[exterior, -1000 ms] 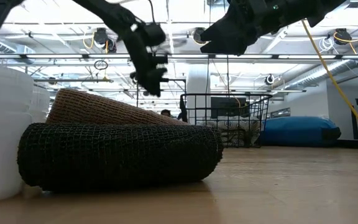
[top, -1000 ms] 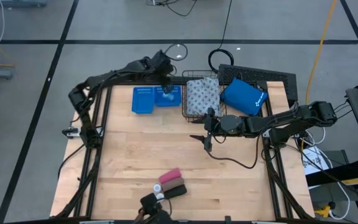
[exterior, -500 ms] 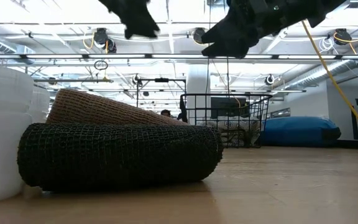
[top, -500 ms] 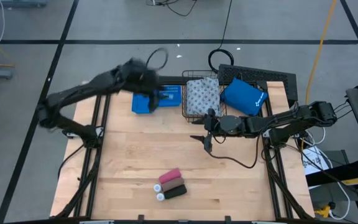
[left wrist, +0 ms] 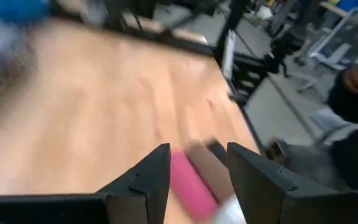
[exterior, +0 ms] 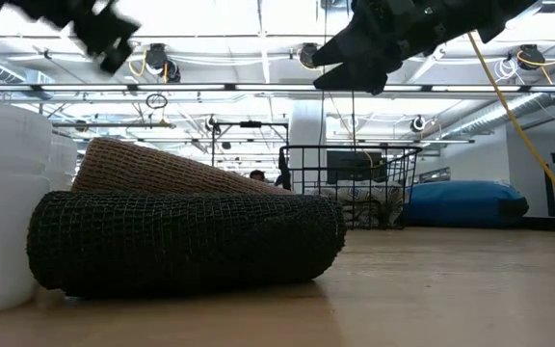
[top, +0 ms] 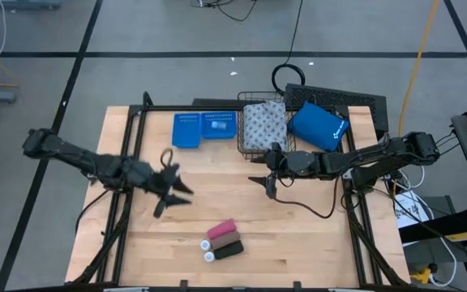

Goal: Pick & Place Medicine items
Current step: Put the top white pill bottle into the right blue bin

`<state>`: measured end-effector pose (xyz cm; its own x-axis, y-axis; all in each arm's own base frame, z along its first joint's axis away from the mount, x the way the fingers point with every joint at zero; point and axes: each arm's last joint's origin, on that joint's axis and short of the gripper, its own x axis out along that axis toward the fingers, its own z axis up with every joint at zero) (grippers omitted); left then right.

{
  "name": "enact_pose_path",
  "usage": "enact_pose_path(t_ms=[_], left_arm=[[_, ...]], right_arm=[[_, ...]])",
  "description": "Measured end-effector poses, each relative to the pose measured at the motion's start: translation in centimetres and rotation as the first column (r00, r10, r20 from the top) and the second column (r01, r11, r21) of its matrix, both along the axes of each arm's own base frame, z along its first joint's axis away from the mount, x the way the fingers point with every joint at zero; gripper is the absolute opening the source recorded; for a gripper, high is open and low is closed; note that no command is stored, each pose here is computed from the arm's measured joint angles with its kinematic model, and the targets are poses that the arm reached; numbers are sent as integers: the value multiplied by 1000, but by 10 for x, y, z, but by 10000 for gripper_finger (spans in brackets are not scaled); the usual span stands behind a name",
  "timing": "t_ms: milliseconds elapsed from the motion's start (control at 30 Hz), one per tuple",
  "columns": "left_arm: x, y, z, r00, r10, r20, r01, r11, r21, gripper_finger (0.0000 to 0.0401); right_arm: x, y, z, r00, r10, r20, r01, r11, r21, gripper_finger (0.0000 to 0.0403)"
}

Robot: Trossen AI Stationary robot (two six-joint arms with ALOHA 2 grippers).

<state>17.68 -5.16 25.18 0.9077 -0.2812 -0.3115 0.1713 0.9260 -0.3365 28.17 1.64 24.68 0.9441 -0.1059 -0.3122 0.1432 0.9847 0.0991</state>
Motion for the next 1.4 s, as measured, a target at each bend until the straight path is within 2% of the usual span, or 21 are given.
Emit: enact_pose_path(t_ms=[100,267,367,467,533,633,700,833,1000,1100,1267,1400], left_arm=[[-5,-14,-32,1000,-5,-15,4,996,-93,163],[-7,-26,-72,998,30,-57,-37,989,-144,163],[-1,-35,-80,994,12,-108,-28,989,-148,163],[11,-46,-73,990,-24,-137,5,991,-136,163],[23,-56,-62,983,-45,-179,28,995,-94,163],[36,-74,-47,942,-57,-331,69,997,26,163],[45,-87,-38,893,-36,-448,94,990,108,163],[61,-111,-29,762,31,-647,147,965,219,164],[88,-142,-13,697,55,-715,224,931,290,167],[105,-155,-13,691,51,-721,263,911,317,182],[122,-160,-33,652,60,-756,322,880,348,216],[127,-156,-42,633,82,-770,321,877,358,235]], right_arm=[[0,5,1,1000,19,14,-19,1000,1,281],[-1,20,2,997,71,17,-71,997,2,281],[-3,29,2,994,103,17,-104,995,2,281],[-4,37,2,992,129,18,-129,992,1,281],[-5,41,2,990,141,18,-141,990,6,281],[-6,47,1,987,158,15,-158,987,20,281],[-8,50,0,985,170,5,-170,985,24,281],[-9,58,0,979,206,2,-206,979,-5,281],[-10,61,0,975,223,0,-223,975,-18,281],[-11,62,0,975,223,-4,-223,975,-16,281],[-11,63,0,973,229,-5,-229,973,-15,281],[-11,63,0,974,228,-4,-228,974,-15,281]])
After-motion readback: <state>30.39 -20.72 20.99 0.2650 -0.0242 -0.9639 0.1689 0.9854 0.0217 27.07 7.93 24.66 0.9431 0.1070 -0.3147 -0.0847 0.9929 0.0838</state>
